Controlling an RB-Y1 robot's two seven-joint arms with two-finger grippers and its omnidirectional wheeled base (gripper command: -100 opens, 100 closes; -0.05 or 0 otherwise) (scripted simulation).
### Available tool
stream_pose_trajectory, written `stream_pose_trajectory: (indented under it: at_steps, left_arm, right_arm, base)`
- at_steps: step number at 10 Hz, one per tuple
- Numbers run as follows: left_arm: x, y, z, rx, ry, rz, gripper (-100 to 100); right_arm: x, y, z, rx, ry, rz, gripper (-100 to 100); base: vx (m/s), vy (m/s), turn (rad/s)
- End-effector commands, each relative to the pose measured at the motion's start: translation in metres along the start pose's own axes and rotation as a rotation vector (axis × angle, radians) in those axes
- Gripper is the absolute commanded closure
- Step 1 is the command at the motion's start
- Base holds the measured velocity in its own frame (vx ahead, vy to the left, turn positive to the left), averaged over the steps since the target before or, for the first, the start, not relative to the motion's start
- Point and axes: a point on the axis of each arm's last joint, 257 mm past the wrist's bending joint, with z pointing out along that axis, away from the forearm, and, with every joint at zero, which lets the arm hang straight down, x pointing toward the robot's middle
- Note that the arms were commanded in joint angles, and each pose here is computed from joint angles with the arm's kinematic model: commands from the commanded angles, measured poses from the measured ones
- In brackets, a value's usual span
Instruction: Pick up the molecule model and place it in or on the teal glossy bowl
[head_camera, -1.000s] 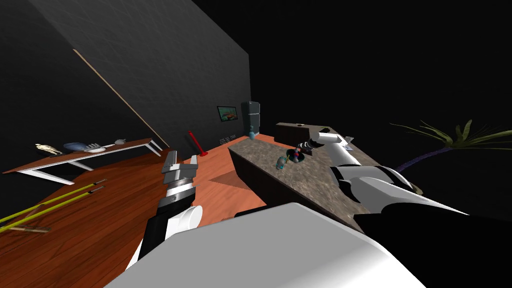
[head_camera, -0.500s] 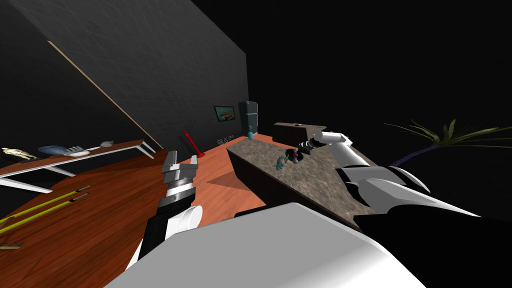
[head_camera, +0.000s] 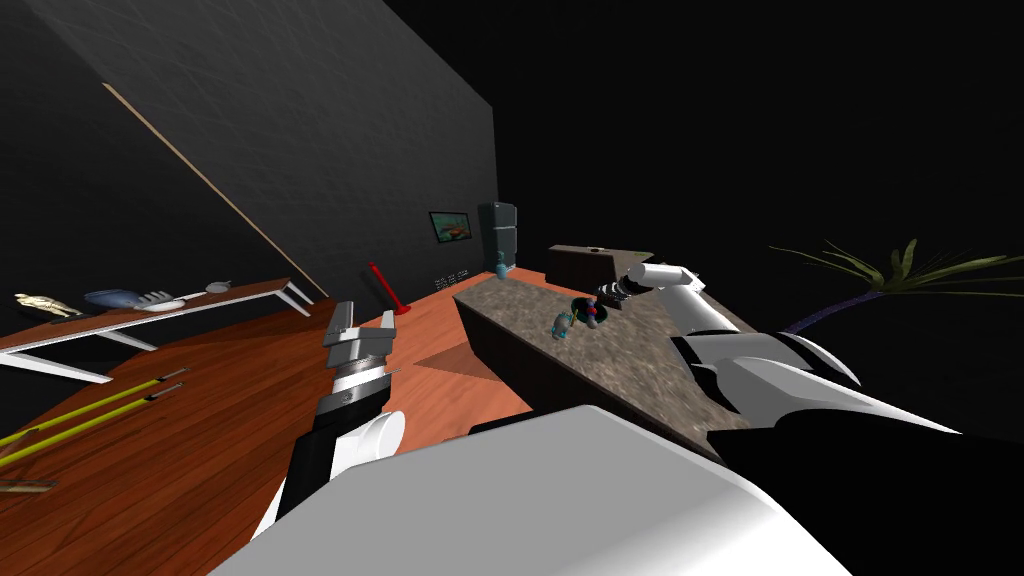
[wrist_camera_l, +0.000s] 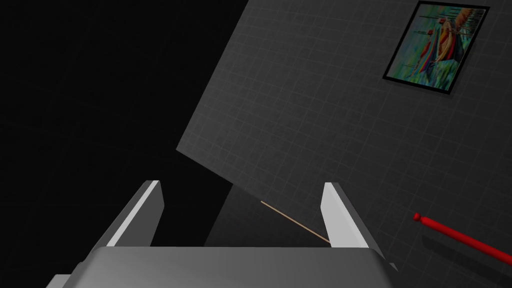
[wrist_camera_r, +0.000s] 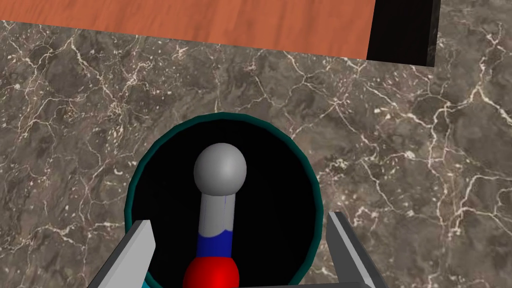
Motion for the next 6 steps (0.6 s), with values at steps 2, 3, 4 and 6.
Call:
stream_pose_trajectory:
  at_steps: [2, 3, 4, 6]
  left_arm:
    - [0.000, 0.000, 0.000, 0.000, 0.000, 0.000, 0]
    - [0.000, 0.000, 0.000, 0.000, 0.000, 0.000, 0]
    - [0.000, 0.000, 0.000, 0.000, 0.000, 0.000, 0]
    - [0.000, 0.000, 0.000, 0.000, 0.000, 0.000, 0]
  right_arm:
    - [0.010, -0.001, -0.017, -0.006, -0.002, 0.007, -100]
    - [0.015, -0.002, -0.026, -0.009, -0.004, 0.010, -100]
    - [0.020, -0.002, -0.034, -0.013, -0.005, 0.013, -100]
    - [0.022, -0.002, -0.037, -0.014, -0.003, 0.013, -100]
  base:
    - [-0.010, -0.012, 0.035]
    - [-0.011, -0.013, 0.040]
    - [-0.012, -0.014, 0.043]
    - [-0.010, -0.011, 0.031]
